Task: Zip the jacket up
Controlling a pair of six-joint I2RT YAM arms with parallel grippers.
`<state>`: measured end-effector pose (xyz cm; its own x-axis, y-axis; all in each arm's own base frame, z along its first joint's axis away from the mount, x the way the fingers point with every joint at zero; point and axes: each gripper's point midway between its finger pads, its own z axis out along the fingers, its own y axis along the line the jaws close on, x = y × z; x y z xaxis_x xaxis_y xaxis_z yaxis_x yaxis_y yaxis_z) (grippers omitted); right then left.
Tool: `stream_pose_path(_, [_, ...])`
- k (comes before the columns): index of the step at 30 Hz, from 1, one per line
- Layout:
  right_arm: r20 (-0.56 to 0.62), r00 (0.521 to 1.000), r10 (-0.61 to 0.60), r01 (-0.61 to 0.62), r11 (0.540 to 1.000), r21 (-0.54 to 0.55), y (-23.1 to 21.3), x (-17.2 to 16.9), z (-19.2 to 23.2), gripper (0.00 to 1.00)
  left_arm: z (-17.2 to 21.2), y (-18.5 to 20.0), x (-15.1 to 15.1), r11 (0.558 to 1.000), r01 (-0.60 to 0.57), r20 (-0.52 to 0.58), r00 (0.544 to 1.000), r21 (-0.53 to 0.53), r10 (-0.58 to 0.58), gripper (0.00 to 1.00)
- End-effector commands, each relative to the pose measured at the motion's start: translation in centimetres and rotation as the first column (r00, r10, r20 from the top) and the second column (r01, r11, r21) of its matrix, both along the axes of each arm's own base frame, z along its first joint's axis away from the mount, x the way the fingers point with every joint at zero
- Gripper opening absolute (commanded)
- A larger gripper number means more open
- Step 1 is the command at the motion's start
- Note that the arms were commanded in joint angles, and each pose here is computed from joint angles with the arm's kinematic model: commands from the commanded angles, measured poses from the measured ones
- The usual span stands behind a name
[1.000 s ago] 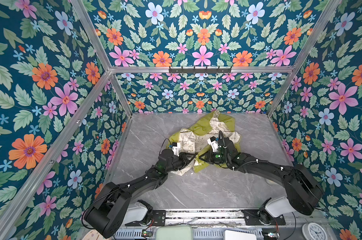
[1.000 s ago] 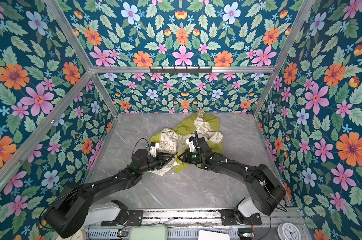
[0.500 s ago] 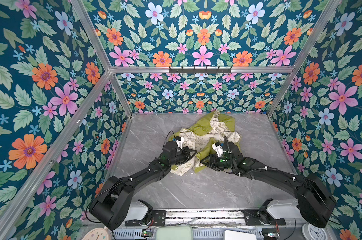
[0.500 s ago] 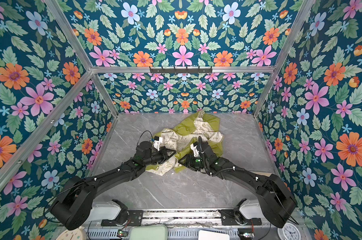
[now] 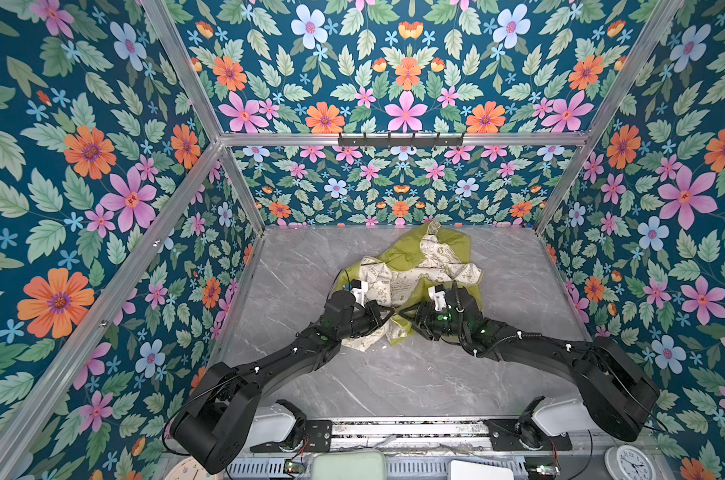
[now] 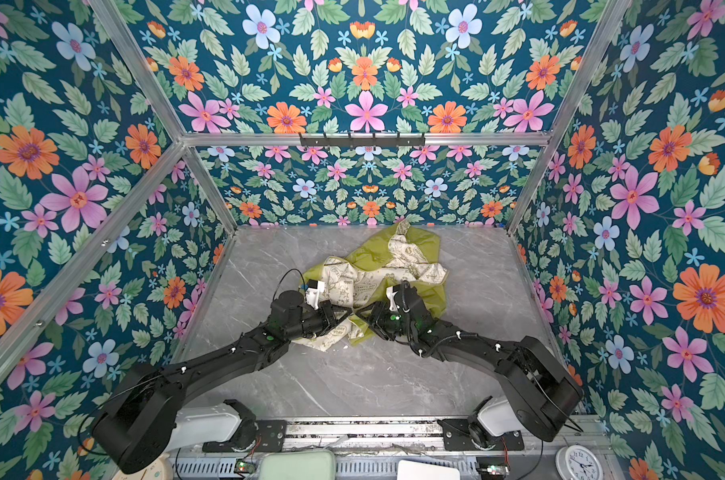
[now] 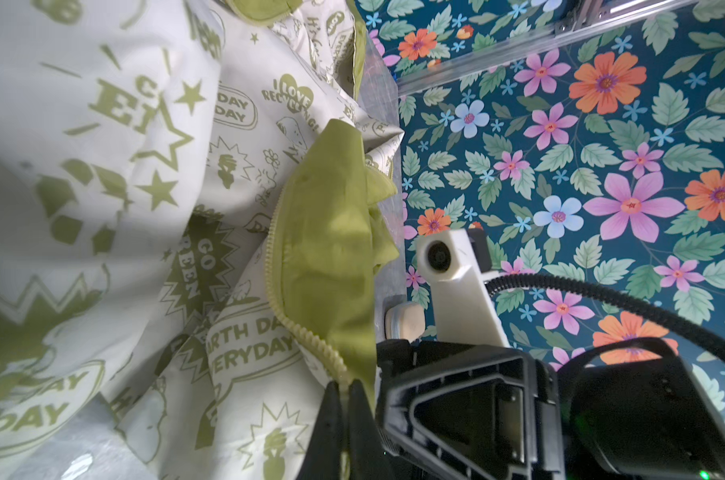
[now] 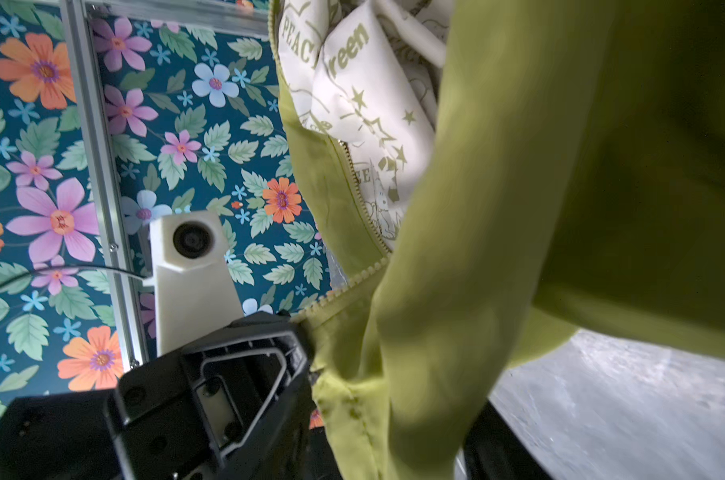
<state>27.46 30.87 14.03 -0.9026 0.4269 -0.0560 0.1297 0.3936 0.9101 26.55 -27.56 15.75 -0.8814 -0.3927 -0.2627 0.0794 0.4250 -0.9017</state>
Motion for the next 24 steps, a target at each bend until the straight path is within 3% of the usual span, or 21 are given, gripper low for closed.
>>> stream_pose_path(1, [0.013,0.996,-0.088,0.086,0.990,0.113,0.2,1.5,2.0,0.58,1.7,-0.4,0.5,0.996,-0.042,0.028,0.999,-0.074,0.044,0.00])
stream_pose_path(12, [-0.059,0.986,-0.153,0.159,0.980,0.120,-0.7,1.8,1.2,0.57,1.8,-4.3,-1.3,0.998,0.008,0.035,0.999,-0.067,-0.005,0.00])
stream_pose_path(15, [-0.072,0.986,-0.153,0.160,0.981,0.107,-1.0,1.7,0.9,0.51,1.3,-4.8,-1.8,0.998,0.012,0.027,1.000,-0.059,-0.010,0.00])
stream_pose_path(18, [-0.093,0.982,-0.167,0.174,0.982,0.068,-1.7,1.4,0.0,0.39,1.2,-4.7,-2.0,0.998,0.005,0.026,1.000,-0.061,-0.004,0.05])
stream_pose_path(24, [-0.092,0.981,-0.172,0.177,0.983,0.046,-2.8,1.0,-0.4,0.18,1.8,-3.1,-2.3,0.999,-0.033,0.044,0.998,-0.022,0.034,0.45])
